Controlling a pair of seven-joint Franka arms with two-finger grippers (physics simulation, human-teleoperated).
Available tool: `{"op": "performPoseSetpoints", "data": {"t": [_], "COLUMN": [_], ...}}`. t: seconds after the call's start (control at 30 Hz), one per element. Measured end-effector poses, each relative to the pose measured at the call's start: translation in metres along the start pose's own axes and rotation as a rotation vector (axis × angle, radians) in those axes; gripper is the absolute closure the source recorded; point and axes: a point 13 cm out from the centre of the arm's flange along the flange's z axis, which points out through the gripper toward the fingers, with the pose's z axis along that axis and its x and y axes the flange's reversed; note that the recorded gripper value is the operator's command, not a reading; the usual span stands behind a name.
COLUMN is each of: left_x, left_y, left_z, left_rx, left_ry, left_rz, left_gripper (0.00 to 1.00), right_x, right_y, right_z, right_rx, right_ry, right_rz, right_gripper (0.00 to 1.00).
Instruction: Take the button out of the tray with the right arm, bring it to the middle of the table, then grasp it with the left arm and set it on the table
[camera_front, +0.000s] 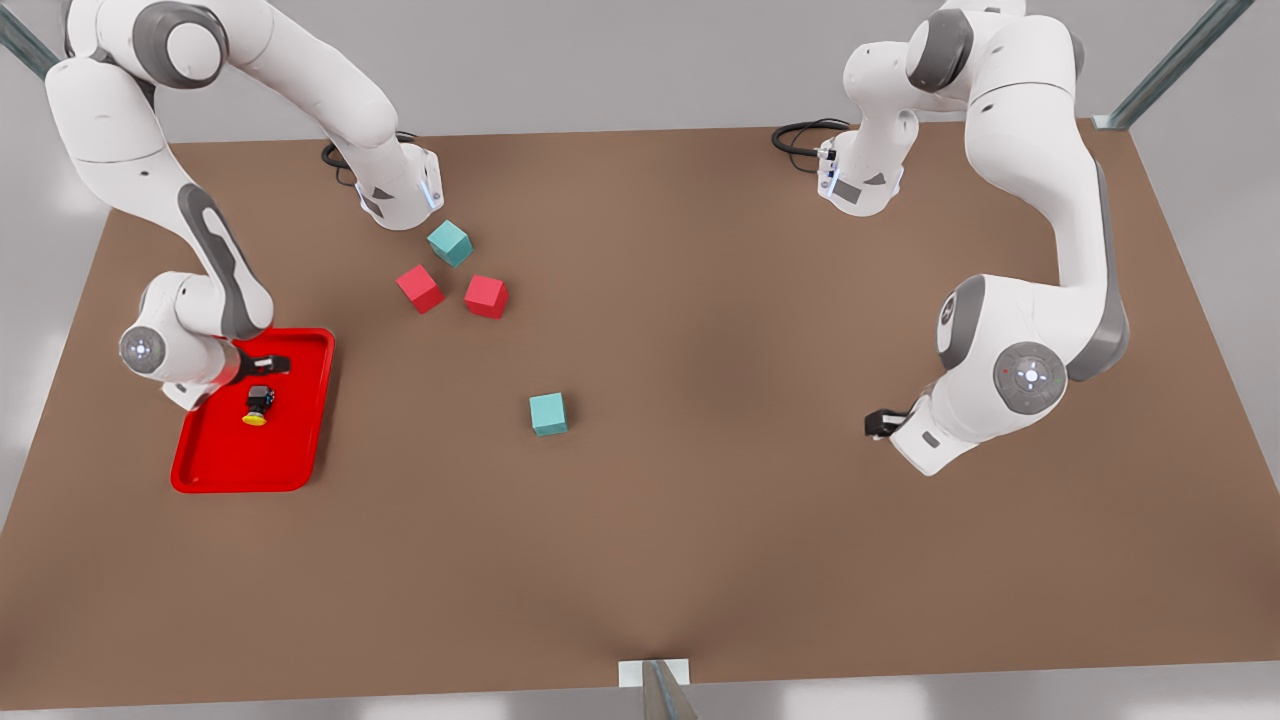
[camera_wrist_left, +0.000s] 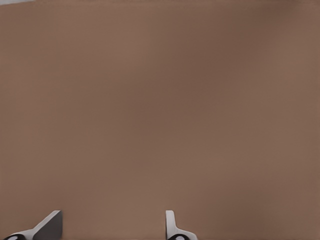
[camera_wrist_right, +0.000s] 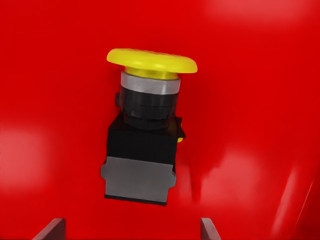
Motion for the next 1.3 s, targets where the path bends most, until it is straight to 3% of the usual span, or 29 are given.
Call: {"op": "performPoseSetpoints", "data": {"t": [0.37,0.4,0.57,0.83,0.9,1.3], "left_x": [-0.004,-0.004,-0.005,-0.005,-0.004,-0.002], "left_y": [-0.001,0.0,-0.002,-0.006,-0.011,-0.013], "left_z": [0.003,0.003,0.004,-0.002,-0.004,-0.013], "left_rx": [-0.001,-0.001,-0.001,-0.005,-0.006,-0.008], "left_ry": [-0.011,-0.011,-0.012,-0.023,-0.025,-0.033], "left_rz": [-0.005,-0.006,-0.005,0.001,0.006,-0.004], "left_gripper": [0.0,0.0,0.0,0.0,0.0,0.0], "right_x": [0.001,0.001,-0.001,-0.004,-0.005,-0.005], "right_y": [0.001,0.001,0.0,-0.002,-0.003,-0.018], "right_z": [0.011,0.011,0.011,0.01,0.009,-0.013], "right_rx": [-0.006,-0.005,-0.004,-0.001,0.001,0.037], "right_ry": [-0.069,-0.073,-0.083,-0.091,-0.094,-0.108], "right_rz": [-0.006,-0.007,-0.01,-0.014,-0.015,-0.006], "right_gripper": [0.0,0.06,0.06,0.06,0.0,0.0]}}
